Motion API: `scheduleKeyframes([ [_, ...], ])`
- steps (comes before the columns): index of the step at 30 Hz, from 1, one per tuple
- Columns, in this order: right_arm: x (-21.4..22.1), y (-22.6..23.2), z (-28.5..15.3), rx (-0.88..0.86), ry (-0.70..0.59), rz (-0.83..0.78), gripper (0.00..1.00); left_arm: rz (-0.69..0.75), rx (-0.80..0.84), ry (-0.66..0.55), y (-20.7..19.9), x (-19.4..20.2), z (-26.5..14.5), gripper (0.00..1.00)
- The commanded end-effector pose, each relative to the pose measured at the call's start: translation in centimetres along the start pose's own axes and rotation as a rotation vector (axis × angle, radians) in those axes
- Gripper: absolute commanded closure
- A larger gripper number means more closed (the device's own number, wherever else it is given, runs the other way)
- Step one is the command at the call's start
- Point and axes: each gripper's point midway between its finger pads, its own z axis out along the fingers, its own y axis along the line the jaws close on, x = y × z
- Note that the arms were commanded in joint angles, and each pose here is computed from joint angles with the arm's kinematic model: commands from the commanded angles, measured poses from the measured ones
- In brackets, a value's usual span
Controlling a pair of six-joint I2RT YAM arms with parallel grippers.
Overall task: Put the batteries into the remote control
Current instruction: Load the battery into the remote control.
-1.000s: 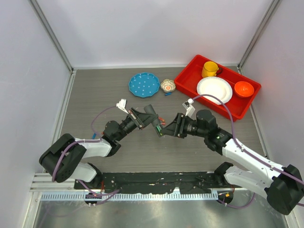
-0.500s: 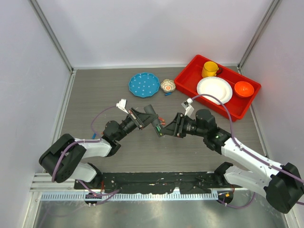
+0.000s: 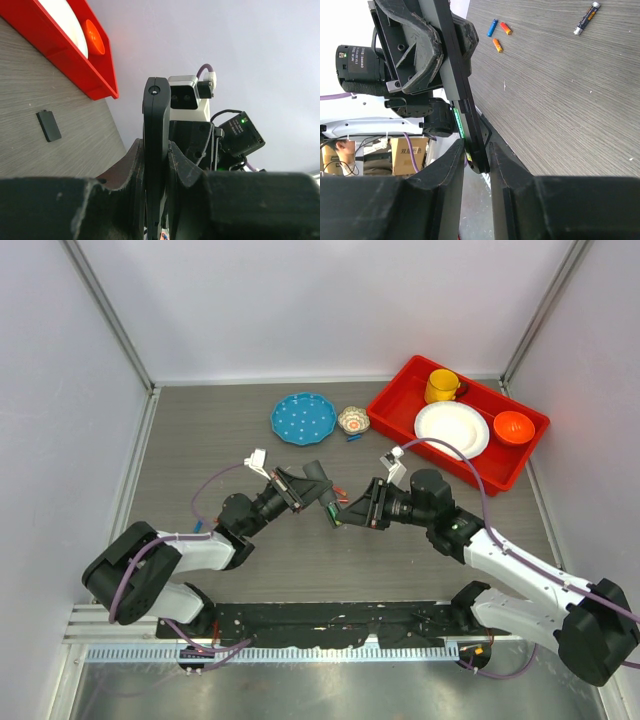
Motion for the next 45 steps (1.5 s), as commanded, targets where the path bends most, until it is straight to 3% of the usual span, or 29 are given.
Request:
scheduleKeyframes([
  [1, -0.3, -0.8, 0.3, 0.029, -0.013, 0.009, 0.75, 0.070, 0.319, -0.066, -8.4, -1.5, -0.2, 1.00],
  [3, -0.4, -0.3, 0.1, 0.015, -0.021, 0.006, 0.70, 0.071, 0.315, -0.065, -8.2, -1.4, -0.2, 1.00],
  [4, -0.5, -0.1, 0.0, 0.010, -0.028, 0.008, 0.62, 0.070, 0.312, -0.064, -8.1, -1.4, -0.2, 1.00],
  [7, -1.0, 0.6, -0.4, -0.005, -0.050, 0.003, 0.52, 0.070, 0.309, -0.062, -8.0, -1.3, -0.3, 1.00],
  [28, -2.7, 0.5, -1.7, 0.008, -0.096, -0.025, 0.53, 0.070, 0.298, -0.057, -7.6, -1.2, -0.1, 1.00],
  [34, -6.1, 0.7, -4.7, 0.210, -0.229, -0.206, 0.47, 0.045, 0.208, -0.066, -5.0, -1.1, 0.3, 1.00],
  [39, -7.3, 1.6, -6.2, 0.349, -0.203, -0.387, 0.46, 0.022, 0.079, -0.046, -2.2, -0.8, 1.3, 1.00],
  [45, -6.6, -0.4, -5.3, 0.476, -0.170, -0.453, 0.46, 0.036, 0.039, -0.043, -1.2, -0.8, 1.6, 1.00],
])
